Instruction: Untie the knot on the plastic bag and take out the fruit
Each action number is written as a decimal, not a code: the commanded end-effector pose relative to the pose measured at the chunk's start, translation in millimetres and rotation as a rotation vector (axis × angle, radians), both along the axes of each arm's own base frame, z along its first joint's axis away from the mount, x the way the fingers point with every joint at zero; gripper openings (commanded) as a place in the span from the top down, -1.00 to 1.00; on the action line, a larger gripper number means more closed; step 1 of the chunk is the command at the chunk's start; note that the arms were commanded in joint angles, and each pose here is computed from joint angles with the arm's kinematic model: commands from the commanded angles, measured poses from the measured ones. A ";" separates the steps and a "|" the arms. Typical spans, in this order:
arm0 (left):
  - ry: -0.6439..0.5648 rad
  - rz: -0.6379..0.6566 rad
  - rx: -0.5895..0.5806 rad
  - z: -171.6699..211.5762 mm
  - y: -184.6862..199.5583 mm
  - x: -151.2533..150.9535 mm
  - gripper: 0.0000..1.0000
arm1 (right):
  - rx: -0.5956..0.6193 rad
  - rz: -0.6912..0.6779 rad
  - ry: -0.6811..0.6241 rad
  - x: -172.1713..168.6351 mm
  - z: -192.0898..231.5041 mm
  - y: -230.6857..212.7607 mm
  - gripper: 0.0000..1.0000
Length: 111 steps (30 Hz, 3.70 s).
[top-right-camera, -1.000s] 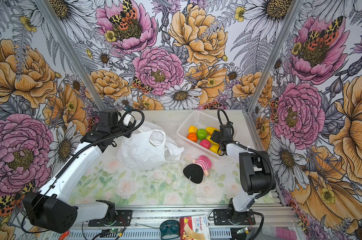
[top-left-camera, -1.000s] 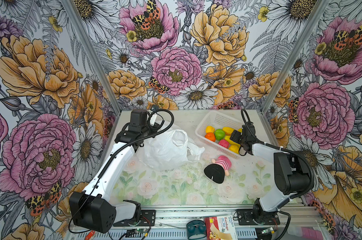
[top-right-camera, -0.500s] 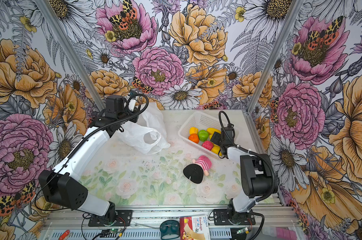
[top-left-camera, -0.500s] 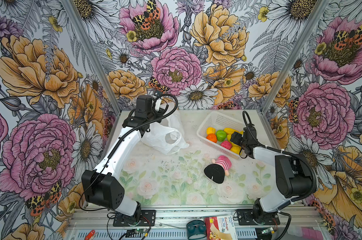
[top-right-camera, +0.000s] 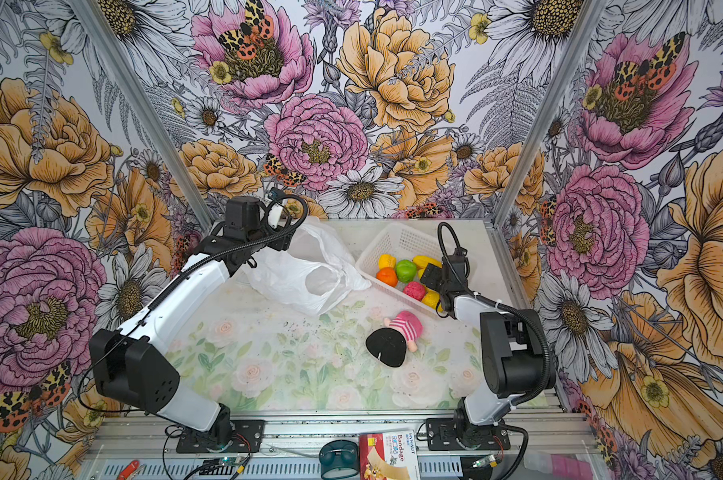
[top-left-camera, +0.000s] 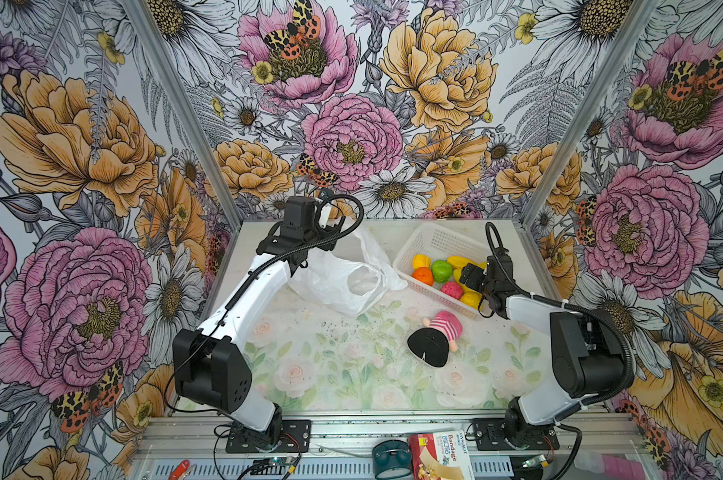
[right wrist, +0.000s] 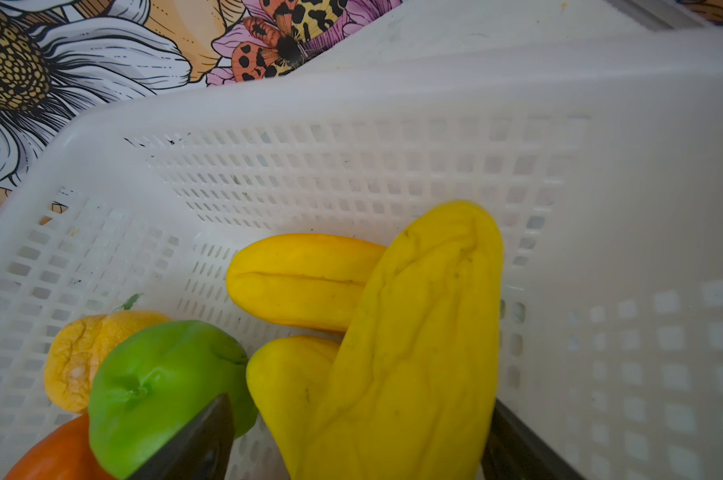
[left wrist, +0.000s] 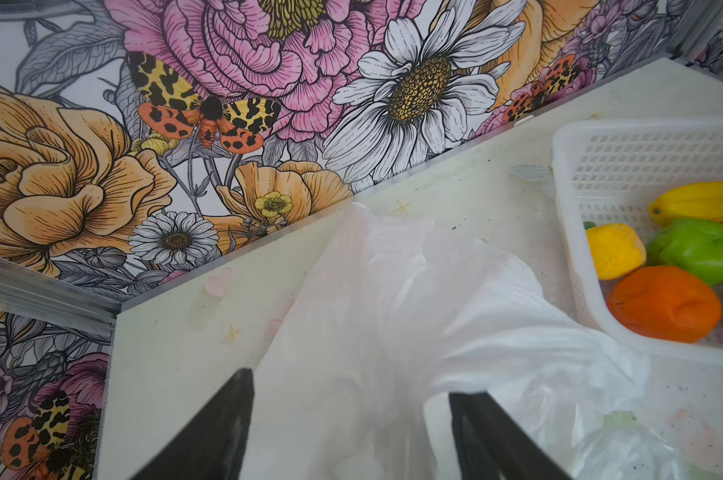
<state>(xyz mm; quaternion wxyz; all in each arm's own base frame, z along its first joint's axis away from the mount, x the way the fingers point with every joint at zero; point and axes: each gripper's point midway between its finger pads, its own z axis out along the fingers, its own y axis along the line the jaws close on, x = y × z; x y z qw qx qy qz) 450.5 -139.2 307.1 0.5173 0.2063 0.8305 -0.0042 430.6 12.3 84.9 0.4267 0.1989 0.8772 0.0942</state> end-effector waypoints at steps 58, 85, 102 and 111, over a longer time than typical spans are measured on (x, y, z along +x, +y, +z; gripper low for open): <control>-0.281 0.613 -0.211 -152.8 183.2 -75.2 -0.97 | 0.343 0.067 0.010 1.1 7.2 6.5 -0.25; -0.430 0.509 -0.325 -137.2 169.2 -96.0 -0.97 | -0.128 -0.317 -0.281 -82.3 27.1 -133.2 -0.49; -0.340 0.439 -0.356 -171.4 170.3 -56.8 -0.97 | -0.209 0.001 -0.546 -63.7 54.3 -81.4 -0.99; -0.290 0.408 -0.345 -176.0 165.0 -48.9 -0.97 | -0.328 0.141 -0.527 -46.2 40.2 -40.0 -0.99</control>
